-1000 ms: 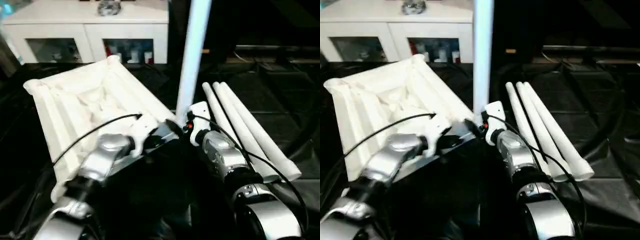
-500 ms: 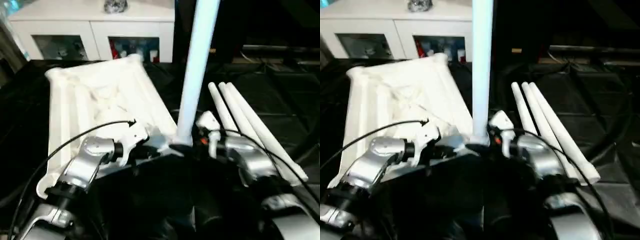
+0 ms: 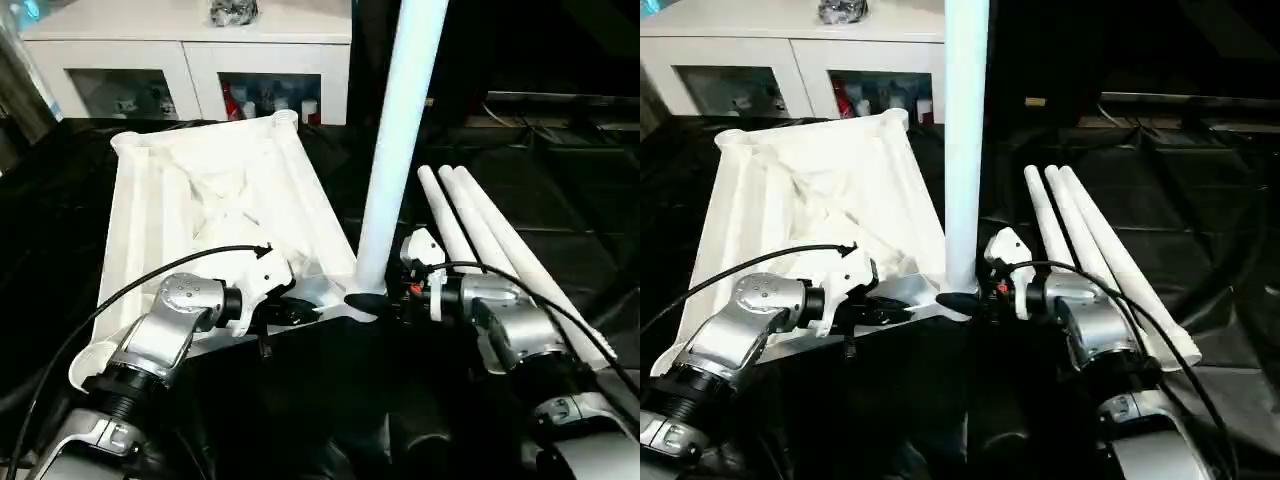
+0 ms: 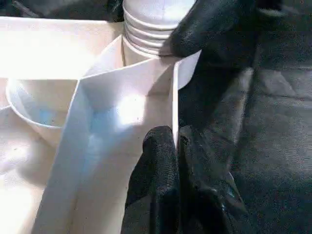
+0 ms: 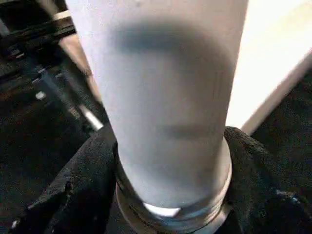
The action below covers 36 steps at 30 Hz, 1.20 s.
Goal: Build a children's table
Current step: Rotate leg to tighten
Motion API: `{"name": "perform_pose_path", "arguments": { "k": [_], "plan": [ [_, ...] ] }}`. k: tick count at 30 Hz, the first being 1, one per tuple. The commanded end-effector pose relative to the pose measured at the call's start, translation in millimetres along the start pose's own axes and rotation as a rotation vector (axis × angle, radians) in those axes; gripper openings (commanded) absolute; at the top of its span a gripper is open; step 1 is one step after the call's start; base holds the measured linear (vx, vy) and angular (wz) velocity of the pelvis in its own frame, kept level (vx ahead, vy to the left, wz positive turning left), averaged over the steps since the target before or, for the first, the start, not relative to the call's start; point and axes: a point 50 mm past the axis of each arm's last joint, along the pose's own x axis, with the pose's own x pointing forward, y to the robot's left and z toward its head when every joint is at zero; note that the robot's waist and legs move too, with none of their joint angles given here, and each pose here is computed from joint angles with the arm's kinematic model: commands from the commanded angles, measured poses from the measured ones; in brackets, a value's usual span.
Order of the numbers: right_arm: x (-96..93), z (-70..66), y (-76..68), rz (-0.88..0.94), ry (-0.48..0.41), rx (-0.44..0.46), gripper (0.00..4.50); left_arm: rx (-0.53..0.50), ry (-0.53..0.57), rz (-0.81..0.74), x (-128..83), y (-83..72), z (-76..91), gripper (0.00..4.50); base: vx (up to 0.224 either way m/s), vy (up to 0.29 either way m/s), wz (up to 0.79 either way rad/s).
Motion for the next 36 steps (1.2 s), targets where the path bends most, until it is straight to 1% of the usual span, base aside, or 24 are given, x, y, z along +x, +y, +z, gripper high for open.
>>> {"name": "perform_pose_path", "arguments": {
  "k": [1, 2, 3, 5, 6, 8, 9, 10, 11, 14, 15, 16, 18, 19, 21, 22, 24, 26, 27, 28, 30, 32, 34, 36],
  "plan": [
    [20.9, -10.6, 1.1, -0.136, 0.067, 0.027, 2.78, 0.002, -0.087, 0.024, 17, -1.2, 20.8, 0.0, 0.0, 0.0, 0.0],
    [22.8, -11.4, -1.3, -0.182, 0.072, 0.032, 2.78, -0.005, -0.09, 0.041, 19, -0.3, 22.3, 0.0, 0.0, 0.0, 0.0],
    [28.8, -11.3, -5.0, -0.277, 0.064, 0.073, 2.78, -0.019, -0.098, 0.09, 26, 2.5, 27.5, 0.0, 0.0, 0.0, 0.0],
    [31.9, -10.6, -5.6, -0.31, 0.056, 0.095, 2.77, -0.025, -0.099, 0.117, 30, 3.9, 29.9, 0.0, 0.0, 0.0, 0.0],
    [38.5, -8.8, -4.9, -0.357, 0.042, 0.126, 2.77, -0.034, -0.104, 0.168, 37, 6.7, 34.6, 0.0, 0.0, 0.0, 0.0],
    [43.2, -7.3, -3.7, -0.383, 0.035, 0.139, 2.77, -0.044, -0.106, 0.204, 42, 8.8, 37.7, 0.0, 0.0, 0.0, 0.0],
    [49.2, -5.8, -1.1, -0.402, 0.03, 0.148, 2.77, -0.061, -0.109, 0.248, 47, 11.4, 41.1, 0.0, 0.0, 0.0, 0.0],
    [51.2, -5.5, 0.1, -0.404, 0.03, 0.146, 2.77, -0.063, -0.112, 0.252, 49, 11.4, 42.5, 0.0, 0.0, 0.0, 0.0],
    [63.5, -3.2, 8.3, -0.409, 0.023, 0.135, 2.77, -0.069, -0.135, 0.258, 57, 9.6, 51.8, 0.0, 0.0, 0.0, 0.0],
    [71.5, -1.4, 14.2, -0.393, 0.009, 0.123, 2.77, -0.06, -0.151, 0.241, 61, 7.0, 57.3, 0.0, 0.0, 0.0, 0.0],
    [72.6, -1.0, 15.5, -0.382, 0.002, 0.123, 3.33, -0.058, -0.151, 0.239, 61, 6.7, 57.6, 0.0, 0.0, 0.0, 0.0],
    [73.1, -0.4, 17.0, -0.354, -0.011, 0.131, 3.46, -0.048, -0.151, 0.22, 61, 5.1, 57.1, 0.0, 0.0, 0.0, 0.0],
    [71.9, 0.0, 17.3, -0.326, -0.024, 0.143, 3.46, -0.039, -0.148, 0.2, 59, 3.7, 55.2, 0.0, 0.0, 0.0, 0.0],
    [68.7, -0.3, 15.4, -0.315, -0.023, 0.137, 3.53, -0.032, -0.14, 0.197, 56, 4.0, 51.9, 0.0, 0.0, 0.0, 0.0],
    [67.9, -0.6, 14.8, -0.314, -0.021, 0.133, 3.83, -0.03, -0.137, 0.197, 55, 4.2, 50.8, 0.0, 0.0, 0.0, 0.0],
    [64.4, -2.0, 12.9, -0.315, -0.011, 0.107, 3.97, -0.033, -0.126, 0.205, 53, 5.4, 47.6, 0.0, 0.0, 0.0, 0.0],
    [54.7, -5.3, 9.1, -0.299, 0.004, 0.047, 3.97, -0.052, -0.106, 0.231, 48, 8.8, 42.1, 0.0, 0.0, 0.0, 0.0],
    [50.6, -6.0, 8.0, -0.288, 0.003, 0.035, 3.97, -0.062, -0.104, 0.249, 47, 10.7, 41.4, 0.0, 0.0, 0.0, 0.0],
    [45.0, -5.9, 6.6, -0.276, -0.004, 0.026, 3.97, -0.071, -0.106, 0.267, 46, 12.7, 41.9, 0.0, 0.0, 0.0, 0.0],
    [35.0, -4.3, 3.0, -0.281, -0.023, 0.014, 3.97, -0.078, -0.123, 0.298, 45, 15.7, 44.6, 0.0, 0.0, 0.0, 0.0],
    [23.9, -1.3, -1.1, -0.311, -0.045, 0.002, 3.97, -0.072, -0.151, 0.32, 46, 17.6, 49.2, 0.0, 0.0, 0.0, 0.0],
    [18.1, 0.4, -3.0, -0.332, -0.058, -0.003, 3.97, -0.061, -0.165, 0.33, 46, 18.0, 51.9, 0.0, 0.0, 0.0, 0.0],
    [8.0, 2.6, -5.0, -0.364, -0.082, 0.004, 3.97, -0.047, -0.211, 0.349, 47, 18.7, 59.0, 0.0, 0.0, 0.0, 0.0],
    [-2.2, 2.5, -3.4, -0.383, -0.087, -0.002, 3.98, -0.043, -0.284, 0.32, 46, 16.0, 70.0, 0.45, 0.0, 0.0, 0.0]
  ]
}}
